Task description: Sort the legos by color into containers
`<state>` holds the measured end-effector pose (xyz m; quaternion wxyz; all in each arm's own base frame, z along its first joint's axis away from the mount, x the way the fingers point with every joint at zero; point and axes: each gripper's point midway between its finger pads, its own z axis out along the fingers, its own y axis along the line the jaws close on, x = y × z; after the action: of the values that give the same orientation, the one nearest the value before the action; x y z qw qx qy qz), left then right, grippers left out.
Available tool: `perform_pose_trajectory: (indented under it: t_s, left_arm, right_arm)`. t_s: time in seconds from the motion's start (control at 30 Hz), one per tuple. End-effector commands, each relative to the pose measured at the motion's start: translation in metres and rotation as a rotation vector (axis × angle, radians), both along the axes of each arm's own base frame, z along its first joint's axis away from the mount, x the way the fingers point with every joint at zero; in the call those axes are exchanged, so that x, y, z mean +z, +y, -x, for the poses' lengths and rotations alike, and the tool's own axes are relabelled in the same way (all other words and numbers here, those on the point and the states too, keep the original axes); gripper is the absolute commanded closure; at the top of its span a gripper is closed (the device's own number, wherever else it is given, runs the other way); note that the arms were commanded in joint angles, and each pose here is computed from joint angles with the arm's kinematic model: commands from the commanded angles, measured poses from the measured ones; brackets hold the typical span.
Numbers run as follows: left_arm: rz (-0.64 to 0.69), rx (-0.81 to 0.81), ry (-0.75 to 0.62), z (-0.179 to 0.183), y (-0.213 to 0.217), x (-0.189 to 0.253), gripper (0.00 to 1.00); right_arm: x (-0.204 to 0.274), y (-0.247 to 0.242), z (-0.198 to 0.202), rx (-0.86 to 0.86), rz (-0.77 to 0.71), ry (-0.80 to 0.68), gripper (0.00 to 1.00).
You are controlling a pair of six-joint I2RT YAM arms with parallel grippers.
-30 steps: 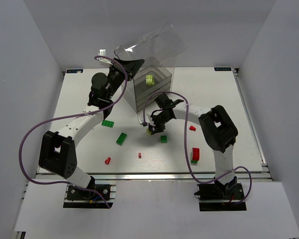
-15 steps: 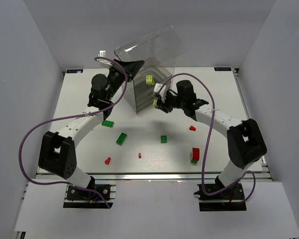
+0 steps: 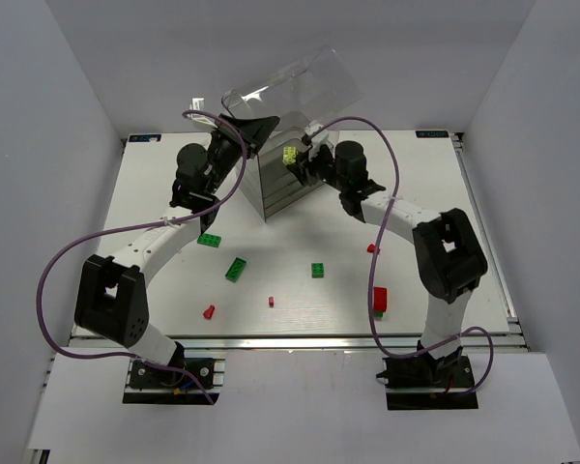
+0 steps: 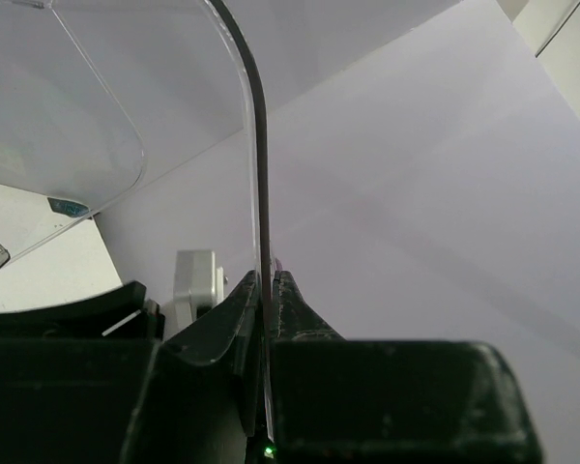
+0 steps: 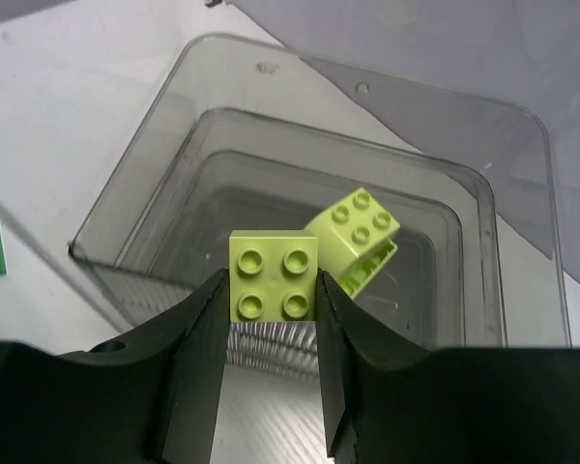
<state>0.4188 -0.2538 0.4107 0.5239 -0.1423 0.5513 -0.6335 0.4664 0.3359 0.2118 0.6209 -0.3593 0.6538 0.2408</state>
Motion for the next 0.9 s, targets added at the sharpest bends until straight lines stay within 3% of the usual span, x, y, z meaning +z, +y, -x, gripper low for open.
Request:
perform_pose_trajectory:
  t_s: [0.0,0.2,0.33,0.37,0.47,0.57,0.8,0.83,0.87]
  left_arm:
    - [0.073,-0.003,-0.118,0.024,0.012,0.047,0.83]
    - [0.077,-0.003,-0.121,0.023,0.011,0.047,0.83]
    - [0.074,-0.005,-0.119,0.021,0.010,0.046,0.83]
    - [0.075,-0.007,-0.120,0.021,0.010,0.047,0.83]
    - [0.072,-0.011,-0.119,0.019,0.008,0.046,0.83]
    - [0.077,-0.013,-0.120,0.019,0.008,0.047,0.83]
    - [0.076,-0.015,-0.120,0.017,0.007,0.047,0.83]
    - [0.076,-0.016,-0.125,0.018,0.007,0.049,0.83]
    - [0.076,-0.016,-0.124,0.017,0.007,0.049,0.83]
  right_arm:
    - [0.057,0.023,-0.015,0.006,-0.142,-0.102,1.00]
    - [0.042,0.039,-0.027,0.010,-0.137,-0.055,0.98]
    - [0.030,0.045,-0.028,0.023,-0.131,-0.016,0.80]
    - [0.027,0.048,-0.026,0.034,-0.124,-0.004,0.68]
    - [0.021,0.051,-0.022,0.079,-0.112,0.018,0.52]
    - [0.019,0.052,-0.016,0.108,-0.107,0.027,0.44]
    - [0.022,0.044,-0.010,0.101,-0.122,0.050,0.36]
    - [0.025,0.043,-0.009,0.102,-0.131,0.054,0.38]
    - [0.027,0.039,-0.009,0.098,-0.147,0.066,0.51]
